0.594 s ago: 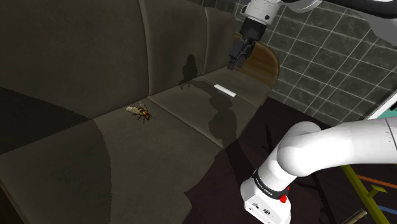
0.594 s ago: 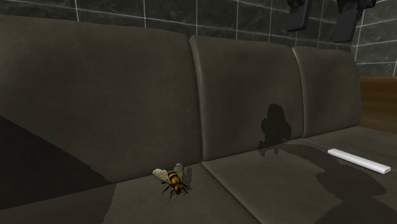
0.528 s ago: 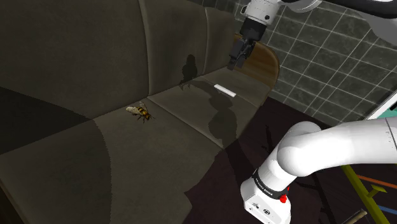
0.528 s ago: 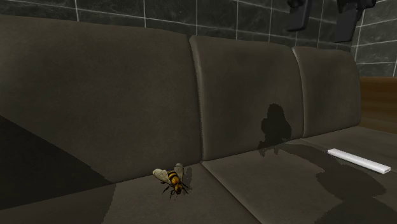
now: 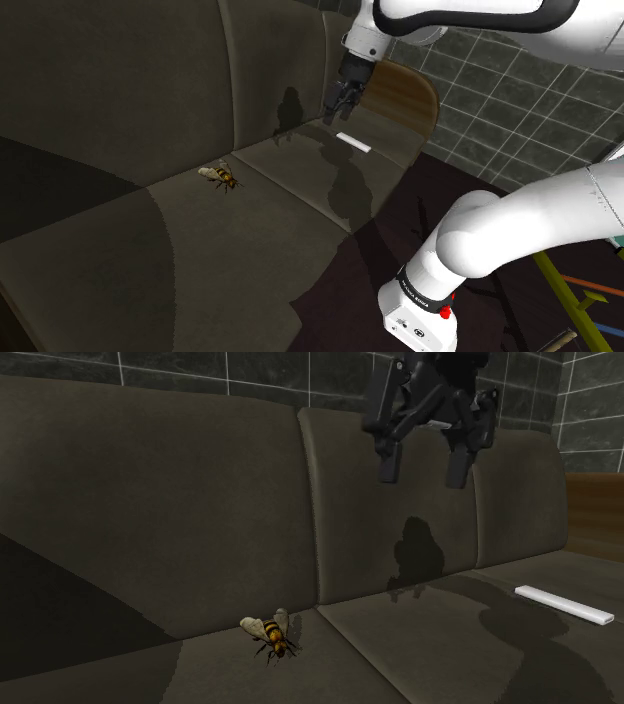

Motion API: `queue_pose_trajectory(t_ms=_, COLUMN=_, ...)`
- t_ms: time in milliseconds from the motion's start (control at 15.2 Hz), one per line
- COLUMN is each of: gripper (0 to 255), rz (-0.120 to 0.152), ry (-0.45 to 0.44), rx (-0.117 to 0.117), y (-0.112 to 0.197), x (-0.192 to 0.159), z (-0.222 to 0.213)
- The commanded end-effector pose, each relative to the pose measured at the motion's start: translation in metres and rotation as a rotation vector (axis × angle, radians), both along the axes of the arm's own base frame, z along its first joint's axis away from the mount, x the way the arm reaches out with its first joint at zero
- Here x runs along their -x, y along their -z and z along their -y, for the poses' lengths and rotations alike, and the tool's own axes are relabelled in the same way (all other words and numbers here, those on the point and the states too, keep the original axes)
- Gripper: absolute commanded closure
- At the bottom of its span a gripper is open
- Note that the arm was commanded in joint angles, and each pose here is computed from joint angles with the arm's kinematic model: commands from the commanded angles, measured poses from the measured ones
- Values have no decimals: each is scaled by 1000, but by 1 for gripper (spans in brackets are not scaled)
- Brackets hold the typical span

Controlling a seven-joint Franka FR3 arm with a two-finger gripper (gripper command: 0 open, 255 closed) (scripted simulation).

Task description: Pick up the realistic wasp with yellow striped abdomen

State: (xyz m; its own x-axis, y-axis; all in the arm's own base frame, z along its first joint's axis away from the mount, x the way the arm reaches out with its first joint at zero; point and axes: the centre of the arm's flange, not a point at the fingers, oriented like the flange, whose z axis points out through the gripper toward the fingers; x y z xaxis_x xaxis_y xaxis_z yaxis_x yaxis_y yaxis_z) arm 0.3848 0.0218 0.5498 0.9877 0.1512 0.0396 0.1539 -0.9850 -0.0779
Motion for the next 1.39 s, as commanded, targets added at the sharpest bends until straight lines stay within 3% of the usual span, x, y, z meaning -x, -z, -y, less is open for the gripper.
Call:
queue_pose_trajectory(t_ms=0, gripper=0, rz=-4, ry=1, rx=-4, y=19, x=-18, z=-7)
queue_pose_trajectory(t_ms=1320, gripper=0, rz=-54, ry=5, rx=-39, y=209, x=-190, z=-84)
